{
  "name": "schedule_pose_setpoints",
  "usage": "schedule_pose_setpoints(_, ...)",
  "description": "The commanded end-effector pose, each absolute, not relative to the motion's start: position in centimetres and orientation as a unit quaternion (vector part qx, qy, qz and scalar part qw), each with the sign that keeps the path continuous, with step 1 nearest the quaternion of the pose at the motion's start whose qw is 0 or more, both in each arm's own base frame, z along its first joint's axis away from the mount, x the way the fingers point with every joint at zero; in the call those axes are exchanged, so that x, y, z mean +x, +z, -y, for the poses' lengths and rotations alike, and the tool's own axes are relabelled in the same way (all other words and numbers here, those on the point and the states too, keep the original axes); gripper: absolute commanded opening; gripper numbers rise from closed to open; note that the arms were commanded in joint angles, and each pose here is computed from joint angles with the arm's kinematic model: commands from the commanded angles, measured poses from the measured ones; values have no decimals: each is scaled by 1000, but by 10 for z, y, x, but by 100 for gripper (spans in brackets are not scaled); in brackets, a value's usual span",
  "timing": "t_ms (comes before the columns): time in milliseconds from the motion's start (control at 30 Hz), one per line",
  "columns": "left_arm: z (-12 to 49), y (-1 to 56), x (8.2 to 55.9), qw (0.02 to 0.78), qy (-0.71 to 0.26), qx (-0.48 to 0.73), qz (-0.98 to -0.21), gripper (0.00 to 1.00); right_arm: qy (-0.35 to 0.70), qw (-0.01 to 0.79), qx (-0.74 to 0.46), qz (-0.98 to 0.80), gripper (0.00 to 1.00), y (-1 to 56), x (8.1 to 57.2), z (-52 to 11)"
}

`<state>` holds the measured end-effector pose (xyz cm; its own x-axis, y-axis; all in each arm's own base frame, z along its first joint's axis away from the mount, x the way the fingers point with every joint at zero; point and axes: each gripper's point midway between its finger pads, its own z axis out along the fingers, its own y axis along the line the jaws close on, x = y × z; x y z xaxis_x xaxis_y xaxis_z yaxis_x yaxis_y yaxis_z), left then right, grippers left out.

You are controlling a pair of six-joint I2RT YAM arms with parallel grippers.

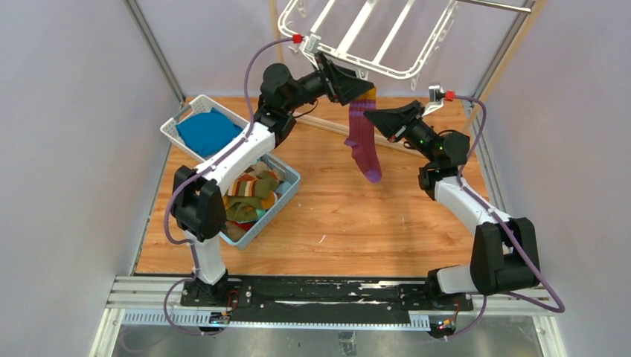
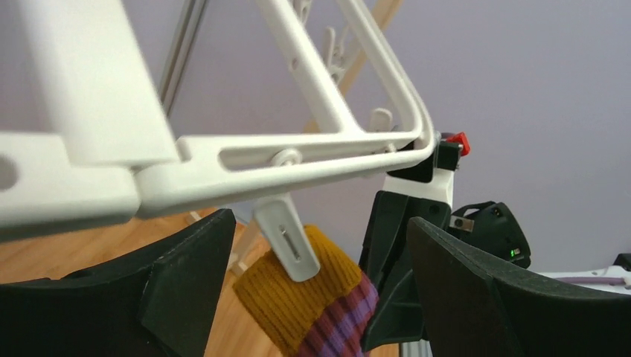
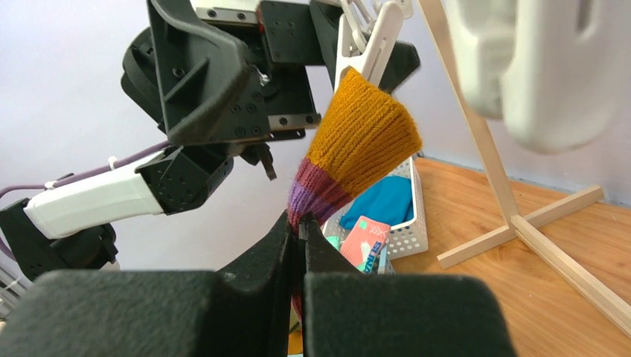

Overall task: Remove the socks clipped to the hanger
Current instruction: Remove the sock from the hanger.

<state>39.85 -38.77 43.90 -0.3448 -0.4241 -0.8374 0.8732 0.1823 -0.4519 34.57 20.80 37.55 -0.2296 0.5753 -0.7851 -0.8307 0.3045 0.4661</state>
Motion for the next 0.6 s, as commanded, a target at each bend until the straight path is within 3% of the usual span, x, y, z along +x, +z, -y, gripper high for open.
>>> schedule_pose_setpoints(0, 383, 432, 398, 540, -600, 205, -554, 92, 576, 628, -141, -504, 0, 400, 336, -203)
schedule_pose_setpoints(267, 380, 447, 374, 550, -621, 274, -487, 97, 582, 621, -141, -505, 0, 401, 333, -201)
schedule_pose_setpoints(567, 385, 460, 367, 554, -629, 327, -437, 94, 577, 620, -137, -513, 0, 404, 336, -196)
